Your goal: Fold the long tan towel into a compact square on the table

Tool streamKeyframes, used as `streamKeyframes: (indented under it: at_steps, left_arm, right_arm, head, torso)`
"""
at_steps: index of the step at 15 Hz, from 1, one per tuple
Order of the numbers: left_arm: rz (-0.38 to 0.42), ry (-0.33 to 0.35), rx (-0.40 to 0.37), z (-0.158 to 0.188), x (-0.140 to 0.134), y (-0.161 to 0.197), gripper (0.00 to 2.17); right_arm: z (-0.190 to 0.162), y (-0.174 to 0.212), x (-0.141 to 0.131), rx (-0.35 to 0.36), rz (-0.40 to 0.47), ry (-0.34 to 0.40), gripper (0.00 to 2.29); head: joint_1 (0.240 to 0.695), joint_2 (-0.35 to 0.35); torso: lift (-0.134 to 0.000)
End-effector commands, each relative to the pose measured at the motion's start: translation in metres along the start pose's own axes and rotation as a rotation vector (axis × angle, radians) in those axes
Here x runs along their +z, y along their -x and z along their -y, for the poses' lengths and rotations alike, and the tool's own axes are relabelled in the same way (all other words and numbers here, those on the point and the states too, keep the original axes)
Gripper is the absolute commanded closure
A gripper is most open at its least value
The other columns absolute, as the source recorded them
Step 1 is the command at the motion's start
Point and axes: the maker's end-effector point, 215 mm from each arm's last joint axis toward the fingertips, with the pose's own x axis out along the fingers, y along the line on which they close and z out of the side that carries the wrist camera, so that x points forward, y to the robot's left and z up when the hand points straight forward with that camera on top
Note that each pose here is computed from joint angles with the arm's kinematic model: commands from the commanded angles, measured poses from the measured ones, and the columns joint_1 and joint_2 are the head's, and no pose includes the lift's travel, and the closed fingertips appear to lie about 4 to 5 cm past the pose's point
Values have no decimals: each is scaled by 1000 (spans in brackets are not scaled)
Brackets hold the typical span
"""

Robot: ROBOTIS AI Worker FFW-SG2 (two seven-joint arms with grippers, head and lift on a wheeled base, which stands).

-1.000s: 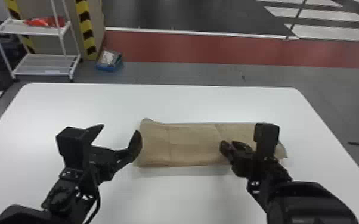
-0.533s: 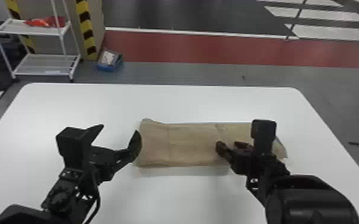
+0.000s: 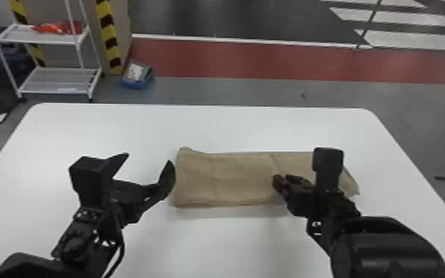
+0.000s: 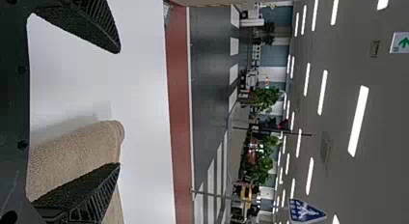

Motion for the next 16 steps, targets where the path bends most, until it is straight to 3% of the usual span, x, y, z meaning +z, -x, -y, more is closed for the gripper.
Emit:
streamKeyframes:
  at_steps: [1,3,6,12,13,15,16]
  left_arm:
    - [0,-1,3,-2,0,0,33]
    - [-1,0,2,-1,-1,0,33]
    - [-1,0,2,-1,-1,0,33]
    - [2,-1,12,-6,2,1,36]
    - [5,1,14,-8,4,3,36]
    - [7,4,21,-11,5,7,36]
    - [7,3,22,-12,4,8,36]
  right_arm:
    - [-4,0,0,9,1,-3,944]
    - [-4,-1,4,12,4,-10,1166]
    - [-6,0,5,22,14,-14,1177]
    - [-20,37,68,49,162,8,1180]
    - [-14,45,81,39,189,6,1180]
    - [36,49,92,-42,201,-14,1177]
    - [49,43,79,-49,162,-17,1180]
  head:
    - [695,-108]
    - [695,-105]
    - [695,-102]
    - [695,-91]
    - [695,-89]
    - [695,-92]
    - [695,-105]
  torso:
    - [-123]
    - [-123]
    - [-123]
    - [-123]
    - [-123]
    - [-123]
    - [-123]
